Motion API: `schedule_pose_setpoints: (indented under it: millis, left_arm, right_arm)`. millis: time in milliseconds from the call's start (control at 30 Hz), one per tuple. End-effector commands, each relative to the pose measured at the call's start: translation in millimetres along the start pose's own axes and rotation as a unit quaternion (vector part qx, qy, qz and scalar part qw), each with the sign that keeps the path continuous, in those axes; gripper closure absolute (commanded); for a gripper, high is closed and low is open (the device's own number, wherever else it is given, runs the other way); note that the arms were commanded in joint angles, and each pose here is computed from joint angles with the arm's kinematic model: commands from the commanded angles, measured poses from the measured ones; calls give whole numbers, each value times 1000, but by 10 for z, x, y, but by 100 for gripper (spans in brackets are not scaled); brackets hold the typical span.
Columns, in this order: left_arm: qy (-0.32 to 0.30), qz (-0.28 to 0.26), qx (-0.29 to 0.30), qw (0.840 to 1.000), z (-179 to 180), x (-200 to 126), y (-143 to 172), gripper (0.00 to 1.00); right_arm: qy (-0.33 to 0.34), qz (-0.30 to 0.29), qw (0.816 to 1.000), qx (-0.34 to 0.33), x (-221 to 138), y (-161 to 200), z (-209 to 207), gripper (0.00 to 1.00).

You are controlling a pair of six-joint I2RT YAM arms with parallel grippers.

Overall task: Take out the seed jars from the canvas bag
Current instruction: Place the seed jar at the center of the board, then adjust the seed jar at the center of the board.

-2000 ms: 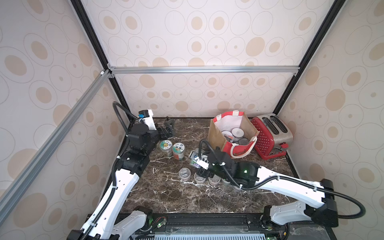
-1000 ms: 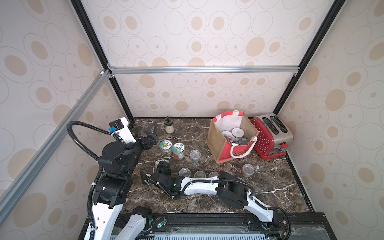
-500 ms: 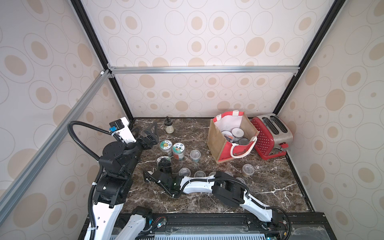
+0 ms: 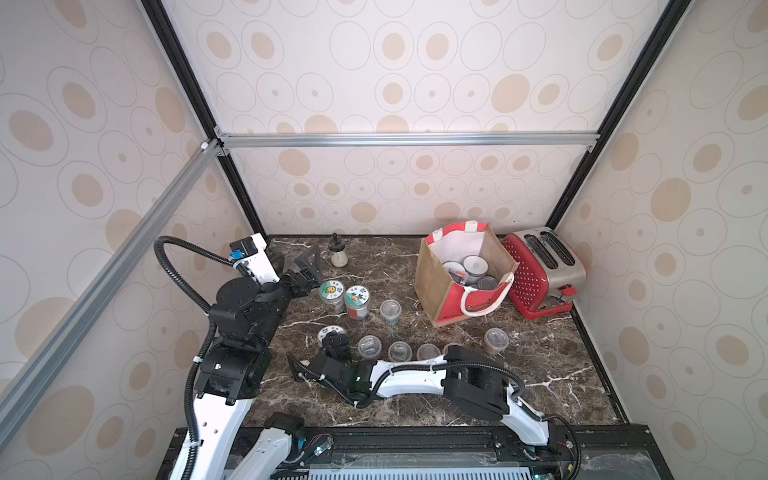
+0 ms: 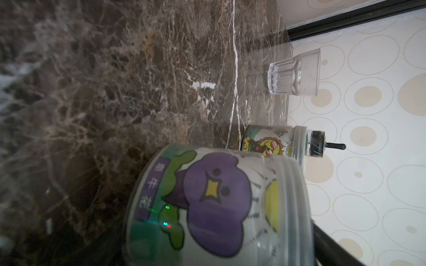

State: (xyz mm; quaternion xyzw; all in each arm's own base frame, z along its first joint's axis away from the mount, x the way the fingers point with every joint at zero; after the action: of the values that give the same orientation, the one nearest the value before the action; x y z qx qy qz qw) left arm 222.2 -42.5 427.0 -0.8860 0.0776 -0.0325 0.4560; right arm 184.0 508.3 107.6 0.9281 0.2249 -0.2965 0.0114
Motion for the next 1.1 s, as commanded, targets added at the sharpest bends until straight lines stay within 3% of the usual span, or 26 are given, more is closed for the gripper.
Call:
schedule_pose_setpoints:
  millis: [0,267,567,733,933,1067]
  left_arm:
    - [7,-6,-7,1000,-21,8,-30,2]
    - [4,38,-9,999,-8,236,96,2]
    - [8,62,-40,997,62,355,277,2]
    - [-7,64,-32,997,113,326,302,2]
    - [-56,108,-16,992,314,364,531,2]
    - [-108,168,-14,980,542,311,827,2]
  right_arm:
    - [-39,-36,998,41,-337,-42,-70,0]
    - [-148,-140,961,189,-1030,-54,-309,0]
    - [-224,-80,948,214,-702,100,218,1]
    - [-229,-75,924,297,-698,200,-86,3]
    - [-248,-51,876,410,-816,415,-544,3]
    - [-260,-39,827,497,-906,762,-795,3]
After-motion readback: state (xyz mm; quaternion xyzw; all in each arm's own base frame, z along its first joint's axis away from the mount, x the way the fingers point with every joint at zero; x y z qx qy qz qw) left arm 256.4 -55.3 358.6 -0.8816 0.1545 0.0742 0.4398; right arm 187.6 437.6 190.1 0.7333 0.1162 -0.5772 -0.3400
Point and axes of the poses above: each gripper's point midway between its finger pads, its own x axis out along the fingers, its own z axis along the line the jaws close on, y = z × x, the point moved 6 cm from there along -x, back along the fingers, and after that the axes turned 8 degrees about -x, right-handed, at the moved point
